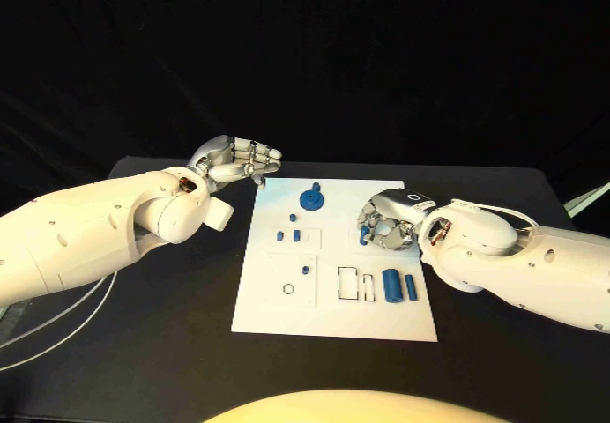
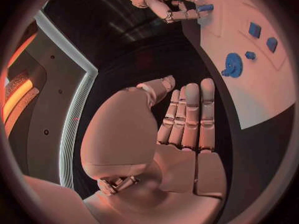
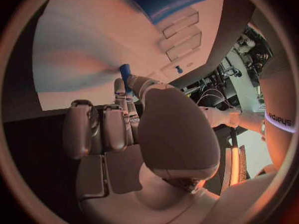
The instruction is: Assemble the parts on the task board
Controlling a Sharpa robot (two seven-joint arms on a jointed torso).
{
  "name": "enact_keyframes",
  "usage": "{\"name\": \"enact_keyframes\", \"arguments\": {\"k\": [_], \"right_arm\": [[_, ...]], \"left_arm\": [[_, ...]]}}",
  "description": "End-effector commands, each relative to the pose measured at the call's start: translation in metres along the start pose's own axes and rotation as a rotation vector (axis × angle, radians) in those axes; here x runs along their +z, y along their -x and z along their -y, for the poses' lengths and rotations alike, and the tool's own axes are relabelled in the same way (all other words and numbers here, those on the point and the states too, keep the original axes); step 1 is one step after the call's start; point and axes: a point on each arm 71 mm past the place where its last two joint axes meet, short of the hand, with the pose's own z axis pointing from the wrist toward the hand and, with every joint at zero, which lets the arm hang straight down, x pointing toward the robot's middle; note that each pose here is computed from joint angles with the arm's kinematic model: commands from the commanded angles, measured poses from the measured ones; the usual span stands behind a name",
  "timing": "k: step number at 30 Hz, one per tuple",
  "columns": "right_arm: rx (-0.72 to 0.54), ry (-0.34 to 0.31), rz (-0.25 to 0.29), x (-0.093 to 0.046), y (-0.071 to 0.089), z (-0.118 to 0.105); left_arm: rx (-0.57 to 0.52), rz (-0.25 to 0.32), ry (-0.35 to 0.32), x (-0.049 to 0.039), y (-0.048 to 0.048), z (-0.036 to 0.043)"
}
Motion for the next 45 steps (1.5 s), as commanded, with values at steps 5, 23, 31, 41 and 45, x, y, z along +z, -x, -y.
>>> {"name": "enact_keyframes", "arguments": {"k": [5, 23, 31, 41, 45], "right_arm": [[0.005, 0.008, 0.039, -0.002, 0.003, -0.002], [0.116, 0.102, 0.101, -0.019, 0.029, -0.042], [0.147, 0.213, 0.101, -0.014, 0.021, -0.084], [0.127, 0.315, 0.055, -0.002, -0.016, -0.124], [0.119, 0.323, 0.037, 0.0, -0.027, -0.129]], "left_arm": [[0.0, -0.005, -0.003, 0.0005, -0.0009, 0.0009], [0.0, -0.004, -0.003, 0.0023, -0.0013, 0.0002], [0.0, -0.004, -0.002, 0.0035, -0.0016, -0.0001], [-0.003, -0.011, -0.004, 0.007, -0.0053, 0.0], [-0.003, -0.014, -0.004, 0.0076, -0.0065, 0.0002]]}}
